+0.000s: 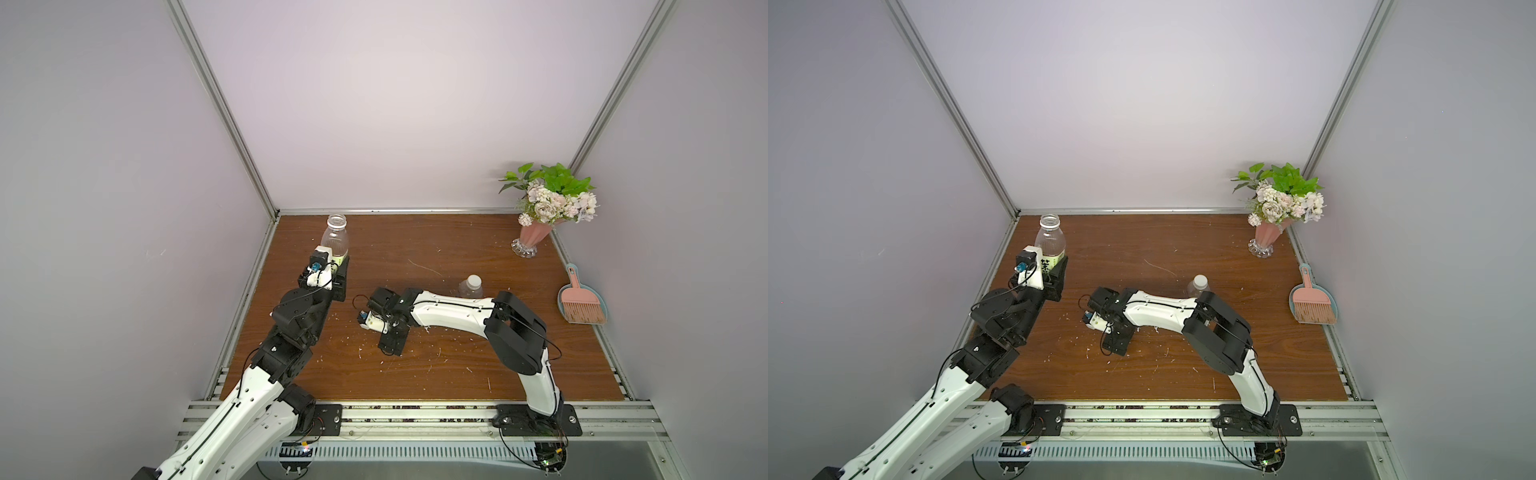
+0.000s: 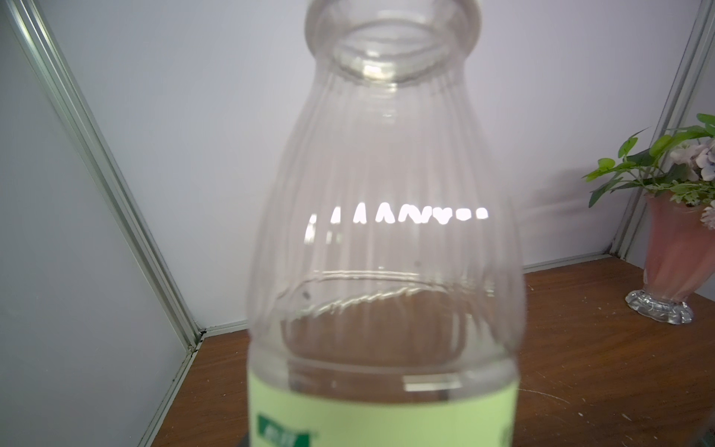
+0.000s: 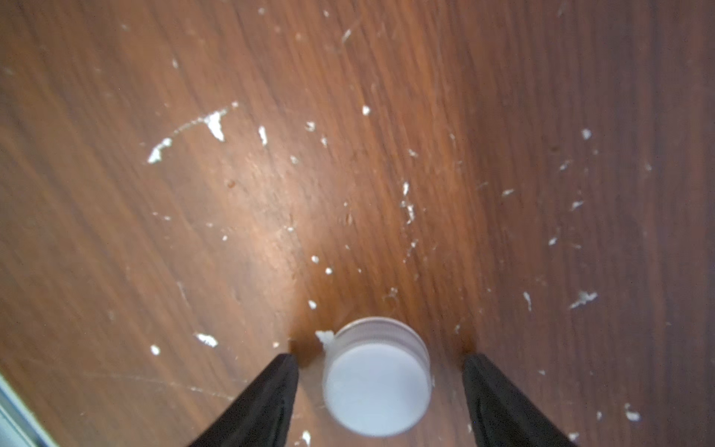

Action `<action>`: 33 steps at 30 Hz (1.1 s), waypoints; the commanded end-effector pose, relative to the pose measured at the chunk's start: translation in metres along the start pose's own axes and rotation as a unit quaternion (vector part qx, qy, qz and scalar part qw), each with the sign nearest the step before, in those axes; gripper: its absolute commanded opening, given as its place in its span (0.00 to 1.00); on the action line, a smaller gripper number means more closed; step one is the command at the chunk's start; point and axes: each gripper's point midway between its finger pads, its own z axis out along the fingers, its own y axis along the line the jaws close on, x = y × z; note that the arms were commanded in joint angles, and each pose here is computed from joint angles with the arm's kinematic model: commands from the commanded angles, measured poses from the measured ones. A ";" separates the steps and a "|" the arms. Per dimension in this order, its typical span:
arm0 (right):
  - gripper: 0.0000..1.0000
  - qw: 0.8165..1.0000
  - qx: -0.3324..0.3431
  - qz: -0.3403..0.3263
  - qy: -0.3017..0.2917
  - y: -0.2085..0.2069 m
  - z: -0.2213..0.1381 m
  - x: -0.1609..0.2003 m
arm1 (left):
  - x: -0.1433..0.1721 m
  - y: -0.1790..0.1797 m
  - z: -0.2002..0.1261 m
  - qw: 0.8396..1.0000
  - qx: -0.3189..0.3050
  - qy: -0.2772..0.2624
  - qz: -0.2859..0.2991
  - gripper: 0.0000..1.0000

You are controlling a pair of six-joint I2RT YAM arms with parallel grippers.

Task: Screw on the bottle caps
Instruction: Screw the bottle cap onto the plastic bottle.

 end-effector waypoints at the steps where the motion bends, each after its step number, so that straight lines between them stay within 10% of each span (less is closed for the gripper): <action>1: 0.71 1.000 0.000 0.005 -0.002 0.001 -0.010 -0.006 | -0.002 0.005 -0.001 1.000 -0.010 -0.006 -0.001 0.51; 33: 0.34 1.000 -0.014 0.002 0.017 0.008 -0.007 0.002 | 0.003 0.006 -0.003 1.000 -0.011 -0.004 -0.001 0.51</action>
